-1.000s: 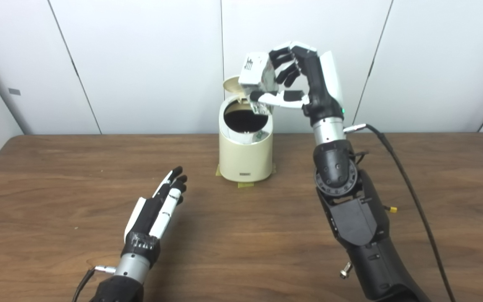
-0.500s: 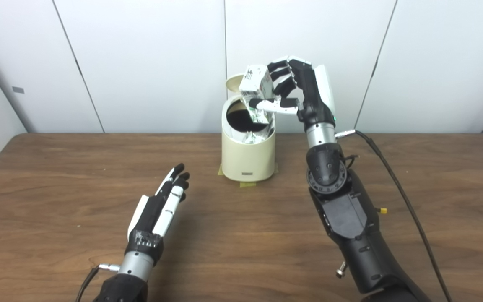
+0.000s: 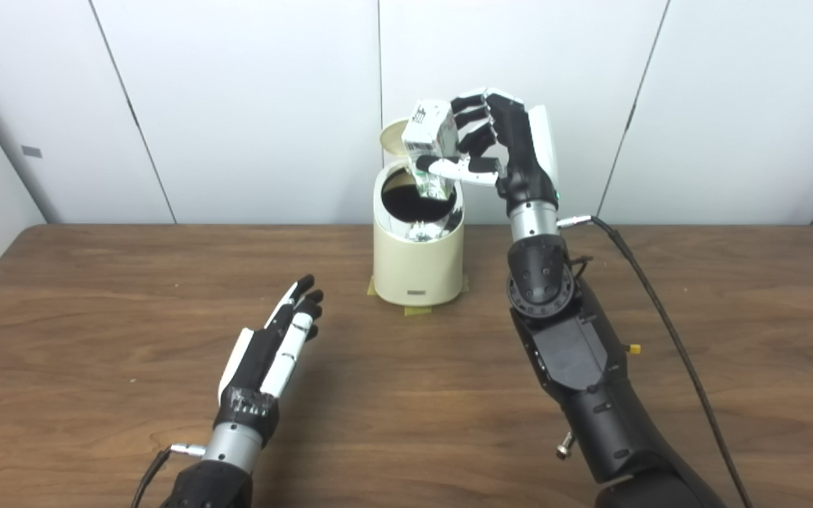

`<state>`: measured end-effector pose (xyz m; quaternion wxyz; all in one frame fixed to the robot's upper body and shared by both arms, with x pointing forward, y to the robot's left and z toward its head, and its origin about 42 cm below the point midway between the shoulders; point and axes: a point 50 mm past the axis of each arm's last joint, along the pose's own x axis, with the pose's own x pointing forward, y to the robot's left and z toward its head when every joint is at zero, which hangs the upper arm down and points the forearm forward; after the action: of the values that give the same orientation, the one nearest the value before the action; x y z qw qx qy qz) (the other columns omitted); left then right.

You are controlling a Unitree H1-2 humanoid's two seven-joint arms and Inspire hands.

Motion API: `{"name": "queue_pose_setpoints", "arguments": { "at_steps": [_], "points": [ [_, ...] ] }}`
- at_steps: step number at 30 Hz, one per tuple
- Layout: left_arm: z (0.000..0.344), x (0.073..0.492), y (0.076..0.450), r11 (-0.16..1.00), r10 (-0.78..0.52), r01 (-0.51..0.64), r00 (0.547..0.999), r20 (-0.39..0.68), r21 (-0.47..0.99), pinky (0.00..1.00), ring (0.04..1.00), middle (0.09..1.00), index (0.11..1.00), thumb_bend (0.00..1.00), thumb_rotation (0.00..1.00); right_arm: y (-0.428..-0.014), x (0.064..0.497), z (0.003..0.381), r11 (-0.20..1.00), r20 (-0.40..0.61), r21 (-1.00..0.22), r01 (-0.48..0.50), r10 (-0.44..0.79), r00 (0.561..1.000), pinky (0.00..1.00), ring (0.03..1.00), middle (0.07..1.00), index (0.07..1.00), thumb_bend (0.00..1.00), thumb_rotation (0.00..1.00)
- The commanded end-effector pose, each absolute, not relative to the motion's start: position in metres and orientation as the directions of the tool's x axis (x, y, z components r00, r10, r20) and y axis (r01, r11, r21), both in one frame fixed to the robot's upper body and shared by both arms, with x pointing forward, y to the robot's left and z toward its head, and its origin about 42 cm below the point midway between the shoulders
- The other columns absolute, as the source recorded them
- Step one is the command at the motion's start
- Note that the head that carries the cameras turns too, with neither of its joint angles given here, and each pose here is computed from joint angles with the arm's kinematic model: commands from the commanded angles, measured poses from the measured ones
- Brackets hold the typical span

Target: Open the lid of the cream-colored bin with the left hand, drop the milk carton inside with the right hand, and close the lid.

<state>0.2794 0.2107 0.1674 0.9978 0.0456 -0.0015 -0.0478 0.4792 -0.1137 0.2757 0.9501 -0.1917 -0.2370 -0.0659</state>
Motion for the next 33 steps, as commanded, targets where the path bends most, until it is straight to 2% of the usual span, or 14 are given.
{"name": "queue_pose_setpoints", "arguments": {
  "at_steps": [1,28,33],
  "points": [
    [0.184,0.282,0.208,0.992,-0.087,0.078,0.992,0.090,0.096,0.92,0.932,0.936,0.969,0.43,0.84,-0.102,0.484,0.321,0.935,0.606,-0.268,0.233,-0.024,0.795,0.31,0.372,0.490,0.535,0.51,0.00],
    [0.193,0.280,0.207,0.994,-0.074,0.064,0.991,0.108,0.091,0.91,0.926,0.936,0.966,0.43,0.83,-0.093,0.481,0.292,0.950,0.595,-0.237,0.205,-0.025,0.803,0.33,0.385,0.498,0.521,0.51,0.00],
    [0.193,0.280,0.207,0.994,-0.075,0.066,0.991,0.107,0.082,0.92,0.933,0.941,0.967,0.43,0.83,-0.092,0.480,0.288,0.953,0.598,-0.230,0.200,-0.024,0.801,0.30,0.403,0.498,0.533,0.49,0.00]
  ]
}}
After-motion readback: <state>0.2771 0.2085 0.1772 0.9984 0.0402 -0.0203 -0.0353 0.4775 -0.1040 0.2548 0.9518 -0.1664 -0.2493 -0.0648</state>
